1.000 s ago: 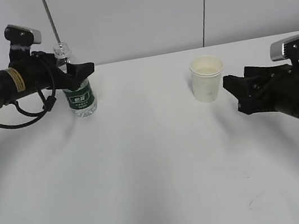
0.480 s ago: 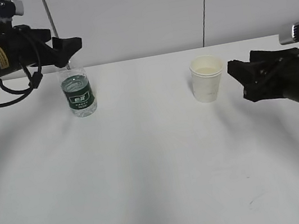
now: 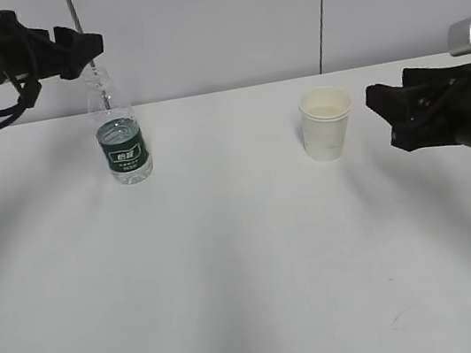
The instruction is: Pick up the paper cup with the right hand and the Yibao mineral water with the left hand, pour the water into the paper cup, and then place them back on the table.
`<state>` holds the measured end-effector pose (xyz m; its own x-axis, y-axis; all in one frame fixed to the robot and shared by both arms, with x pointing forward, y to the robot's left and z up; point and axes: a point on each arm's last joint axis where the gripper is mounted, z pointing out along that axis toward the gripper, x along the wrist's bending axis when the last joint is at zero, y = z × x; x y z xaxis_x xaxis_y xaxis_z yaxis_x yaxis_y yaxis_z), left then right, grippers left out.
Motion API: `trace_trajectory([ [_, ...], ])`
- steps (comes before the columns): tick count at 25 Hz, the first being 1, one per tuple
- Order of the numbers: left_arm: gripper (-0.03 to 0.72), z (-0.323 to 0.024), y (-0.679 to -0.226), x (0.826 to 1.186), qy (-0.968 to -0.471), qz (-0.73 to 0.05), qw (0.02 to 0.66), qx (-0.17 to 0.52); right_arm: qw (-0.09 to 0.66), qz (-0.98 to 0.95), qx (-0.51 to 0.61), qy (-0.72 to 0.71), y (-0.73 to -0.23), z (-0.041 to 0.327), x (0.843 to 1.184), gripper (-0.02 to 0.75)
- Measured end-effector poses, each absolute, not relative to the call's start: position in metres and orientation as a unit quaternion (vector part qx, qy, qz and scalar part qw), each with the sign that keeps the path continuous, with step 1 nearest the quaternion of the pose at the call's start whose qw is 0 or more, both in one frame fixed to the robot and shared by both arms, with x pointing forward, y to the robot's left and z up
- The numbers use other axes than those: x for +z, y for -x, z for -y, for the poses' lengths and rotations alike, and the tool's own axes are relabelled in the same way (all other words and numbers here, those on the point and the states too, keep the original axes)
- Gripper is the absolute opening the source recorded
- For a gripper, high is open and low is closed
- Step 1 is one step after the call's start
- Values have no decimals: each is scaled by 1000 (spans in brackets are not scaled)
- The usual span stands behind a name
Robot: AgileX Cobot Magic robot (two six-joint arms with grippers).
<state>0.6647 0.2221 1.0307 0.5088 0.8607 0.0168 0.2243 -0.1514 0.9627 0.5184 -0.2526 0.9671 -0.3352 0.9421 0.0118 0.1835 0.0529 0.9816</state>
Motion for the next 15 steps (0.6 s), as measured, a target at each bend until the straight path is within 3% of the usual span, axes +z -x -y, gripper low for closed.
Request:
trace_trajectory([
  [9,538,-241,-652,1060,-636,-514,482,314,354,-641,498,-464,-516,255,966,445],
  [15,521,-245,-647,1069,-622,-534,477,316,357,-646,481,-473,-510,258,975,444],
])
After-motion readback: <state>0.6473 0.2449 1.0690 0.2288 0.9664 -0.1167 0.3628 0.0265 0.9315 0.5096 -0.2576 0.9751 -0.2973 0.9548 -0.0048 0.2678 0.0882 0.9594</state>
